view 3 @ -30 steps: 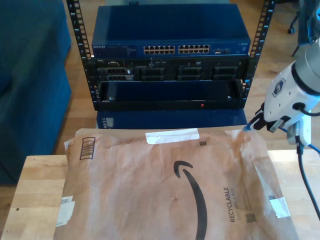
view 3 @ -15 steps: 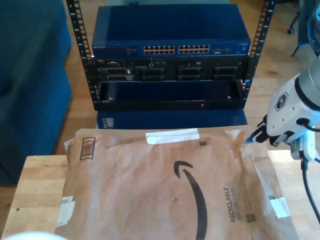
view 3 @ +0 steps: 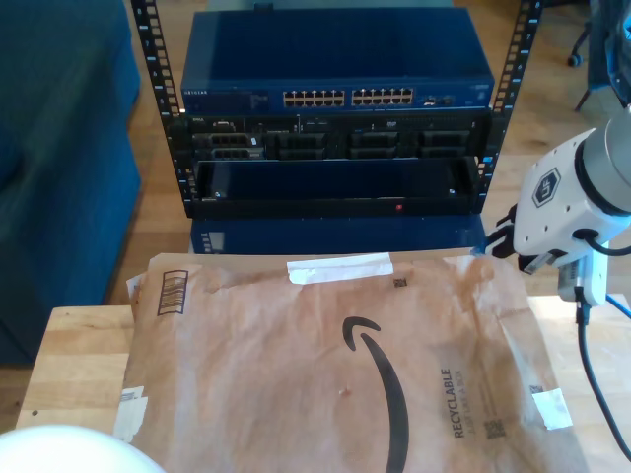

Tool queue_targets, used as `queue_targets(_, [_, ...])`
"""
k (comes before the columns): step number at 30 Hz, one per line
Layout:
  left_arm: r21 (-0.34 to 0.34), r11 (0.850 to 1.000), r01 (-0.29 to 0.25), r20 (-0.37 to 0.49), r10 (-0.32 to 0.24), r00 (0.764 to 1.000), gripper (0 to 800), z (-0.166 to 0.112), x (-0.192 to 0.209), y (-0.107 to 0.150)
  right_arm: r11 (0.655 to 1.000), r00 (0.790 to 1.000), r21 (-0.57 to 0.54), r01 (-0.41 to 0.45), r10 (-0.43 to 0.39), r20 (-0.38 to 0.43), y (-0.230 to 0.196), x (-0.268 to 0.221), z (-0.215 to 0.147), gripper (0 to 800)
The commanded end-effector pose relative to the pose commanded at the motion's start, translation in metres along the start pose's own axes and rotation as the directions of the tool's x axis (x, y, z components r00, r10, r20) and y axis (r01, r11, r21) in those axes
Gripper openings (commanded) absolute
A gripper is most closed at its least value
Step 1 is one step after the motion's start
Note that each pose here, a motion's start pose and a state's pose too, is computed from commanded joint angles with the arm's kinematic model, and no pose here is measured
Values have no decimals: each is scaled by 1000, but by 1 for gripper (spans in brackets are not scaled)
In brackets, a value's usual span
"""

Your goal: Grab the cable and plug it in

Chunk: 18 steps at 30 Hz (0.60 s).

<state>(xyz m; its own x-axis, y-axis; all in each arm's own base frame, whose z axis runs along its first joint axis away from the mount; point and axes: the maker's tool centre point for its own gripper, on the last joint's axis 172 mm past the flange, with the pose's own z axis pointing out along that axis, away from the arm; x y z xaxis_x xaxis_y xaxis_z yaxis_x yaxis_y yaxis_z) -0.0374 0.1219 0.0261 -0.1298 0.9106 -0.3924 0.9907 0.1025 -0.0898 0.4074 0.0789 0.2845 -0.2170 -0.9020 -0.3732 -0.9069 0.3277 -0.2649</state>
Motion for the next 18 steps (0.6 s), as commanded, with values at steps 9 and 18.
queue_targets(9, [0, 1000, 0, 2, 0, 1000, 800, 0, 0, 0, 997, 1000, 72, 0, 1, -5, -3, 12, 26, 0])
queue_targets(18, [0, 1000, 0, 2, 0, 1000, 800, 0, 0, 0, 973, 987, 179, 145, -156, 48, 9, -43, 51, 0])
